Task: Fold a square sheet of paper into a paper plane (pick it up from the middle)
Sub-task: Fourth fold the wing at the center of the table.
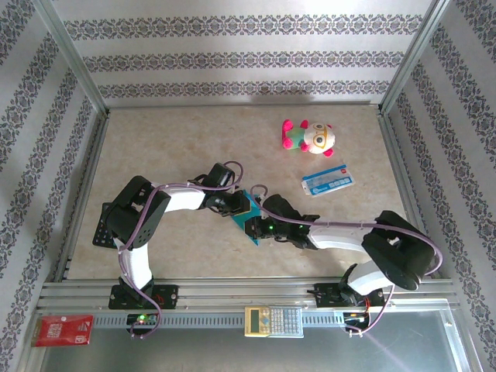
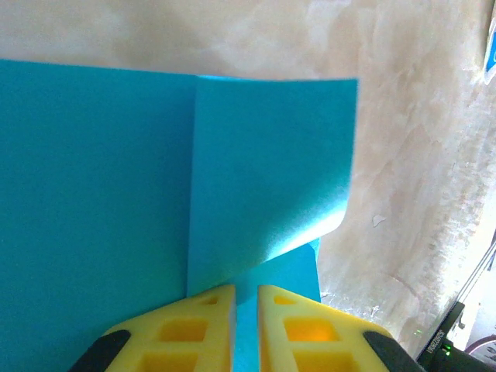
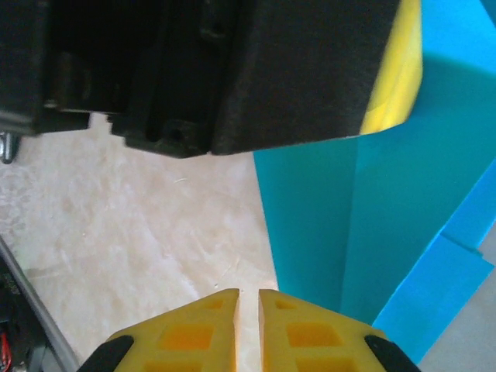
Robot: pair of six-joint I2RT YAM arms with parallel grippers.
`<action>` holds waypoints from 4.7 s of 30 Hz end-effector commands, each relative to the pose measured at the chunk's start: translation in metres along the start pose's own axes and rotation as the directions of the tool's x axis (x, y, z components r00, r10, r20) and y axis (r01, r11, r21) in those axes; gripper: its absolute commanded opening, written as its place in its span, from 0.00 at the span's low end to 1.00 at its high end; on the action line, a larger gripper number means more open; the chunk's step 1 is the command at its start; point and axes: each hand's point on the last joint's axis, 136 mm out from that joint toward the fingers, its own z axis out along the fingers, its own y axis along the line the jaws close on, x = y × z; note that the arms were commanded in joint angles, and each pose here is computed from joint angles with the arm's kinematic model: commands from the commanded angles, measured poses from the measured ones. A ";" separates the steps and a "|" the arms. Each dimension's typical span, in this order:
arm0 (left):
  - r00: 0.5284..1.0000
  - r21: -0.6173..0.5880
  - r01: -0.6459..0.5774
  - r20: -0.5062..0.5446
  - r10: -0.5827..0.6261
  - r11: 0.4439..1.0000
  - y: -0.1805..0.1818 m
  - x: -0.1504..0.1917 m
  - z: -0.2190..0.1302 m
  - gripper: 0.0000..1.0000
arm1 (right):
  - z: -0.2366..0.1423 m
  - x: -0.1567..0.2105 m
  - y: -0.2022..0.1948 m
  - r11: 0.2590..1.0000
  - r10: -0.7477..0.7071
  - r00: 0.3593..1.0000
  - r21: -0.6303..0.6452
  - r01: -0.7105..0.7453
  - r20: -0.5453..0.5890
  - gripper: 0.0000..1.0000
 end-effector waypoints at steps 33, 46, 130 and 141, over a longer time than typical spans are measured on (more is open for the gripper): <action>0.999 0.125 -0.012 -0.043 0.018 0.992 -0.035 0.006 0.006 0.25 | 0.003 0.024 -0.048 0.989 0.082 0.996 0.129 -0.077 -0.038 0.08; 0.999 0.075 -0.028 -0.042 0.031 0.997 -0.023 0.007 0.008 0.25 | -0.007 0.003 -0.022 0.996 0.085 0.996 -0.014 -0.085 0.022 0.10; 0.999 0.098 -0.039 -0.023 0.041 0.994 -0.029 0.010 -0.003 0.34 | -0.012 -0.004 -0.056 0.919 -0.191 0.982 0.354 0.176 0.007 0.27; 0.999 0.107 -0.040 -0.033 0.043 0.993 -0.030 0.011 -0.001 0.34 | -0.009 -0.005 -0.067 0.898 -0.191 0.982 0.403 0.174 0.003 0.21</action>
